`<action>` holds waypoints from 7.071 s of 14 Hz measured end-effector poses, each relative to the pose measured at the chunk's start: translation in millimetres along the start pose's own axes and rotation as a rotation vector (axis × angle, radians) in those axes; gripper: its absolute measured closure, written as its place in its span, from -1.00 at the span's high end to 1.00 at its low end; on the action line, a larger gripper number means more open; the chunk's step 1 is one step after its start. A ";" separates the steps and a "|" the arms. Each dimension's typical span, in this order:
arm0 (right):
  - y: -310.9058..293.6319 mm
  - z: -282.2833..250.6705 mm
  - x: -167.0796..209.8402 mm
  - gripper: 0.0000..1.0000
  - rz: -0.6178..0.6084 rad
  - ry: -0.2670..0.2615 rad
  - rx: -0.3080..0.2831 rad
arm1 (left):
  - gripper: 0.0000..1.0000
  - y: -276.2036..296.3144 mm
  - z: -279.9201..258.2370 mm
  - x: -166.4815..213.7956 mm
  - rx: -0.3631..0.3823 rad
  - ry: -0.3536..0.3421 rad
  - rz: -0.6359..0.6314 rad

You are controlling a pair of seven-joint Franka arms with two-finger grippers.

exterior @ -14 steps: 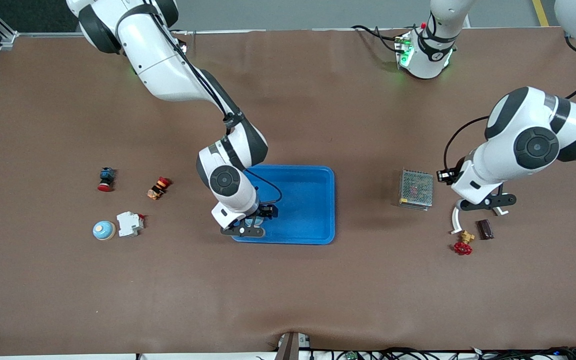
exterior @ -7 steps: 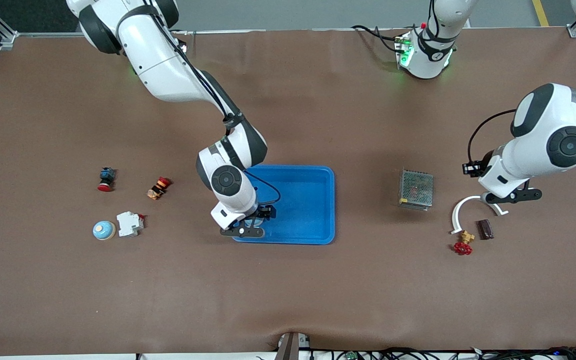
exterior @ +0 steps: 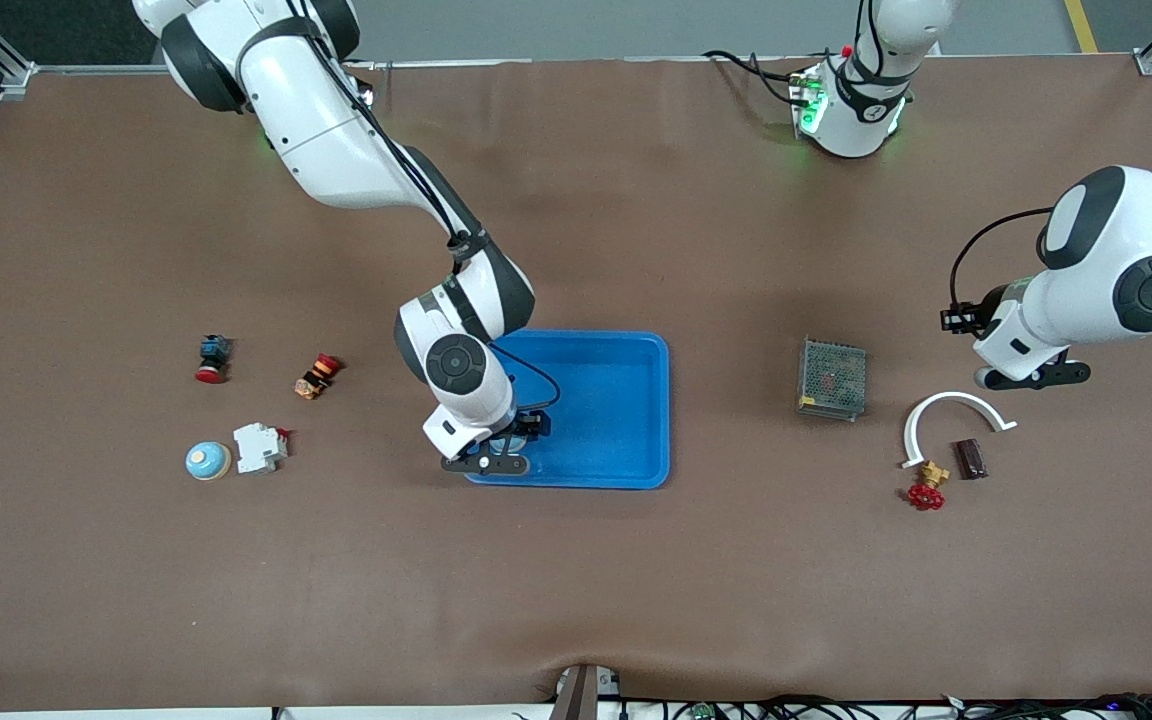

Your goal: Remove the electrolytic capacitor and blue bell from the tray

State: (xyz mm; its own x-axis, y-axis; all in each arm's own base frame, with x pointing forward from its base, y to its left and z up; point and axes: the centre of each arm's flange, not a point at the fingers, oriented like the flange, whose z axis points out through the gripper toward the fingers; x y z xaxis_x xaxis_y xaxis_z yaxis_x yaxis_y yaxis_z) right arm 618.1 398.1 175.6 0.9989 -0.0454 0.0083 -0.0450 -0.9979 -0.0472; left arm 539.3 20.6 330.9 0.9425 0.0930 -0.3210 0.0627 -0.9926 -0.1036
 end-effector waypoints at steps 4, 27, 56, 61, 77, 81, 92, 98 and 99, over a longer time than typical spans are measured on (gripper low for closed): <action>-0.3 -0.1 -0.1 1.00 -0.002 0.001 -0.001 | -0.32 -5.1 19.4 -5.2 -0.007 -0.021 -0.004; 26.2 -161.9 0.6 0.35 -0.273 -0.132 -0.058 | -0.32 -54.7 146.5 10.3 -0.128 0.163 0.037; 418.0 -76.8 -95.3 0.35 -0.744 -0.049 -0.054 | 0.96 -13.9 77.7 53.8 -0.104 0.322 -0.120; 418.0 -48.0 -96.1 0.35 -0.750 -0.018 -0.068 | 1.00 45.0 -48.3 78.6 -0.061 0.435 -0.031; 417.9 -26.3 -93.5 1.00 -0.755 -0.001 -0.077 | 1.00 185.1 -214.9 48.8 -0.027 0.568 0.152; 416.4 -36.6 -80.0 1.00 -0.756 0.017 -0.084 | 1.00 212.7 -246.2 9.8 -0.041 0.573 0.149; 399.2 -233.3 29.5 1.00 -0.591 -0.151 -0.034 | 1.00 93.4 -283.9 -49.4 -0.039 0.347 -0.014; 388.9 -327.9 45.8 1.00 -0.539 -0.129 -0.044 | 1.00 8.3 -289.5 -102.3 -0.034 0.351 0.038; 387.9 -341.5 46.2 1.00 -0.537 -0.126 -0.044 | 1.00 -1.4 -289.9 -105.4 -0.034 0.353 0.039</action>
State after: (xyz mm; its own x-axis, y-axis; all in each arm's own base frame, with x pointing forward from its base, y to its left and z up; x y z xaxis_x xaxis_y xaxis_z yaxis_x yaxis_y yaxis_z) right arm 643.2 -7.1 498.8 0.8748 0.4738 -0.1006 0.4737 -0.8803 -0.0272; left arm 535.0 -10.3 637.8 0.9993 0.0287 0.0218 0.0301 -0.9975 -0.0642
